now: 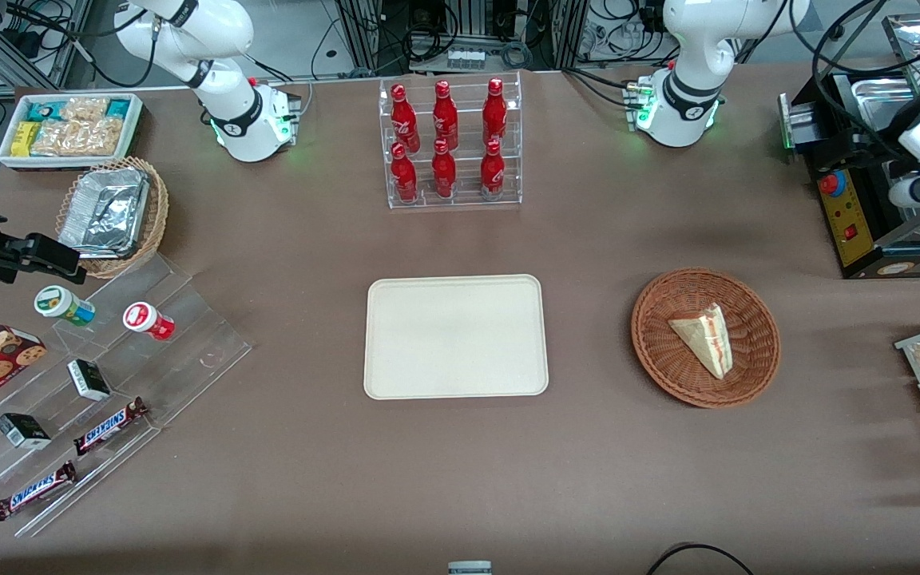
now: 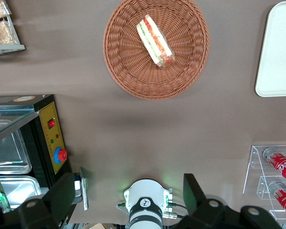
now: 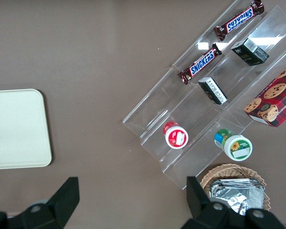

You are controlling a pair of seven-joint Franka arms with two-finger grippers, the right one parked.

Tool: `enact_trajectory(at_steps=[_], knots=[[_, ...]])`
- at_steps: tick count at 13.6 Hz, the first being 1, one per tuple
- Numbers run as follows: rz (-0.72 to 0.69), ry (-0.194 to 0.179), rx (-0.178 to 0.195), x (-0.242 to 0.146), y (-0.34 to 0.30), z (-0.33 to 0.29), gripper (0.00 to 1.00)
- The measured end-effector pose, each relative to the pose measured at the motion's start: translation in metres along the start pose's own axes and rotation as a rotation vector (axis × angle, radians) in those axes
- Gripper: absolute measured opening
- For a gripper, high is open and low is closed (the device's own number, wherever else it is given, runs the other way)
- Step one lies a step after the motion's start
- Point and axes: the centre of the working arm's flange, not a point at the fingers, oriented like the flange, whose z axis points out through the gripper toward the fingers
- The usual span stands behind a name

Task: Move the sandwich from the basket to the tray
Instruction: 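Move the left gripper over the wrapped sandwich in the wicker basket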

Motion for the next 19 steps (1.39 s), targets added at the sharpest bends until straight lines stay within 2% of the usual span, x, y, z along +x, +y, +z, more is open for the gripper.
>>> enact_trajectory(at_steps=[5,8,11,15,17,19], knots=[[-0.002,0.007,0.0,0.011,0.0,0.007,1.0],[-0.083,-0.013,0.001,0.054,0.003,0.046,1.0],[-0.19,-0.008,0.006,0.097,0.021,0.098,1.0],[-0.334,0.035,0.002,0.118,0.042,0.171,1.0],[-0.399,0.049,-0.003,0.119,0.049,0.211,1.0],[-0.478,0.08,-0.017,0.119,0.051,0.241,1.0]])
